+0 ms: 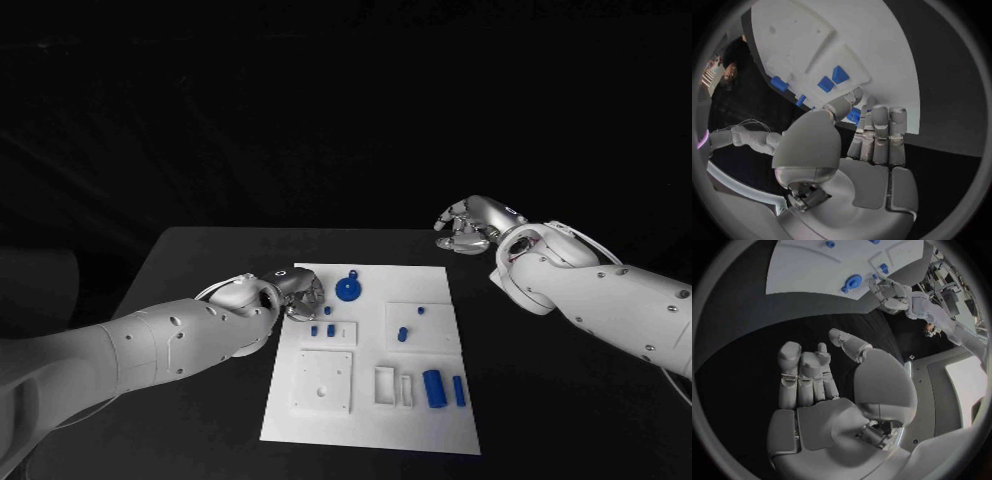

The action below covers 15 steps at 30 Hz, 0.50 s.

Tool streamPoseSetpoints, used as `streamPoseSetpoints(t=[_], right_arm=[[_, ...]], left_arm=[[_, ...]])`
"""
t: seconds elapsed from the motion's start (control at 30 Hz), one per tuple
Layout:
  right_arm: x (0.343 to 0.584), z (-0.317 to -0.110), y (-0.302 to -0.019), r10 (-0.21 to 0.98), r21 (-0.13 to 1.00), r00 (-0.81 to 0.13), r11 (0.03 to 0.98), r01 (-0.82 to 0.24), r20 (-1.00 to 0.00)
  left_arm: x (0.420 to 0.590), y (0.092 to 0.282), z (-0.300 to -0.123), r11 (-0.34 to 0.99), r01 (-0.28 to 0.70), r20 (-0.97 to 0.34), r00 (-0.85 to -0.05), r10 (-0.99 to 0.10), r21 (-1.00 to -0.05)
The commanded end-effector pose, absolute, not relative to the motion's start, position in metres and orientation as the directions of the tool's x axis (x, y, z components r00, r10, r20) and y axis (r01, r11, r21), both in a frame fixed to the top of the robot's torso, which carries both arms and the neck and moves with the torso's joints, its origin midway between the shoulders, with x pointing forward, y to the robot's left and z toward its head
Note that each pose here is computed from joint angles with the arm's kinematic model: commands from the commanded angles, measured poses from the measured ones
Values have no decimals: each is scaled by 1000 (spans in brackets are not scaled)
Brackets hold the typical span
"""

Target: Assemble the parts on the task board

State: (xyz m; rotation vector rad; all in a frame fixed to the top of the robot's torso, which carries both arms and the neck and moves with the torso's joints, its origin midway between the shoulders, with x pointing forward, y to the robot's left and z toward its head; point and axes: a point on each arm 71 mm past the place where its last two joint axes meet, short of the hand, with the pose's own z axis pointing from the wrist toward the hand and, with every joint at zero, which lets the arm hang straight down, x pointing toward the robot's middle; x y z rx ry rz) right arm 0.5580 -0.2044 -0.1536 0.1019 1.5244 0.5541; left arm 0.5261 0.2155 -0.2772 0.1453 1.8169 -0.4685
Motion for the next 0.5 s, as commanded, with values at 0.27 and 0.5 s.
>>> streamPoseSetpoints(t=[0.27, 0.5], right_arm=[[550, -166, -205, 414, 433, -130, 838, -332, -901], [540, -184, -201, 380, 426, -194, 820, -383, -905]], left_arm=[[530, 235, -262, 890, 284, -927, -221, -303, -358], [535, 245, -241, 755, 170, -770, -231, -595, -633]])
